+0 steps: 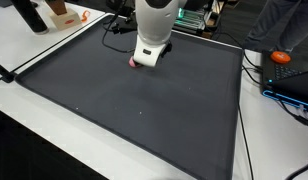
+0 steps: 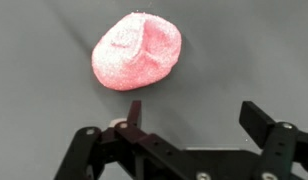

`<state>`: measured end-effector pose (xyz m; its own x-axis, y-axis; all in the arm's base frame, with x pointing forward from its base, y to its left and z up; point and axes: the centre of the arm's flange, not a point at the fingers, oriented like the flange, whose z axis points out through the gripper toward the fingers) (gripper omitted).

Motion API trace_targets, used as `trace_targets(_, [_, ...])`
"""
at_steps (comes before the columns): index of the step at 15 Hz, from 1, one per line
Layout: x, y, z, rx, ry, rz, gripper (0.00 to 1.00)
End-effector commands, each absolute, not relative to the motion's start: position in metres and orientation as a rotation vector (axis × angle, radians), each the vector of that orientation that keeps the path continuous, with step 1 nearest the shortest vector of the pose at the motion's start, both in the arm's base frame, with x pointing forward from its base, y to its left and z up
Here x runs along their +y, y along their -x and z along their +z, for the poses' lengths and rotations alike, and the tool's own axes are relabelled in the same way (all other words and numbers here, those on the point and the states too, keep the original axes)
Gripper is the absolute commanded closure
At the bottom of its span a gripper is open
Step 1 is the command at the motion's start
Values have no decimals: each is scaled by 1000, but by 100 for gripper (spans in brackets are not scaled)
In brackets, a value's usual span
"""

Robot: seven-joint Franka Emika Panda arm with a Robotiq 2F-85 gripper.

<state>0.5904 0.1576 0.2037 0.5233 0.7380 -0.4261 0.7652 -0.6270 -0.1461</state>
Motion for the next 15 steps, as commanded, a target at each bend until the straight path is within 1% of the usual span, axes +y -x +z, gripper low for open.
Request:
trace_targets(1, [166,-604,190,1312,-2616,-752,0])
trace_targets(7, [172,-615,181,1270,-2580,-780,0])
trace_targets(15, [151,-640,180,897,-2692,-813,0])
